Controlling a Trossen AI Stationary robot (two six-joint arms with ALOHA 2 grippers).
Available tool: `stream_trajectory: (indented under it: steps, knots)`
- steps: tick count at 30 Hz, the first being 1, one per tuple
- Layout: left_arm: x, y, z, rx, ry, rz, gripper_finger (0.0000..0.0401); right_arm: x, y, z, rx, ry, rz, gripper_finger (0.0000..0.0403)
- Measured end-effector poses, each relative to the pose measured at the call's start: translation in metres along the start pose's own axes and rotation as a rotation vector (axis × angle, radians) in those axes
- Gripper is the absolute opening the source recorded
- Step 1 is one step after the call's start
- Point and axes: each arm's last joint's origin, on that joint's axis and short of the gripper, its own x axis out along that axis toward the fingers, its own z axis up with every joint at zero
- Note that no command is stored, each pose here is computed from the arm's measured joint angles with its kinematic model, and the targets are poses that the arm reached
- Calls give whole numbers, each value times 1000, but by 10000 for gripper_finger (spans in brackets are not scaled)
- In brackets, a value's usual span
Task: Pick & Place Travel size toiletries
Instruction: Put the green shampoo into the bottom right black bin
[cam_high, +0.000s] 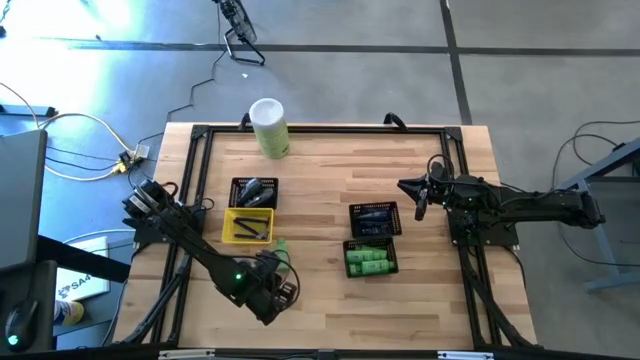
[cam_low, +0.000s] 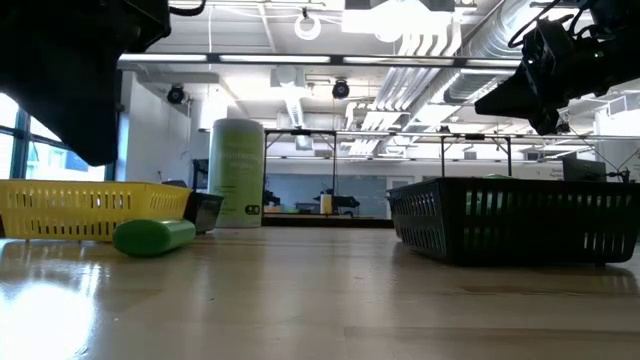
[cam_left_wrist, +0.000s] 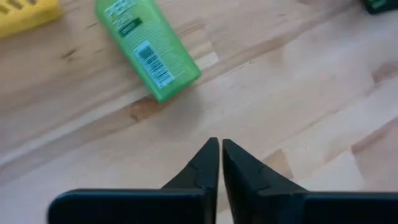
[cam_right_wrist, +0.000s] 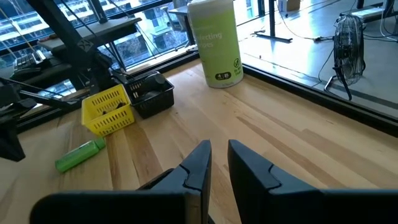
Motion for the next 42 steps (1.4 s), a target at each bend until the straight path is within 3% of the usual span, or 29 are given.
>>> stream_trajectory:
  steps: [4, 10, 16, 21, 30, 38, 42]
  knots:
    - [0, 3, 1, -68, -7, 24, 60, 0, 0, 0, -1, 0, 0, 46]
    - [0, 5, 1, -132, -18, 42, 167, 0, 0, -1, -25, 5, -2, 46]
    - [1, 1, 4, -155, -43, 12, 267, 0, 0, -1, -28, 6, -2, 46]
    - [5, 0, 15, -124, -61, 24, 324, 0, 0, -1, -29, 6, -2, 46]
    - [22, -2, 36, -155, -89, 67, 342, 0, 0, -1, -29, 6, -2, 46]
    - [59, 2, 40, -197, 41, 209, 342, 0, 0, -1, -50, 6, -2, 46]
    - [67, 2, 44, -213, 34, 224, 342, 0, 0, -1, -51, 5, -2, 46]
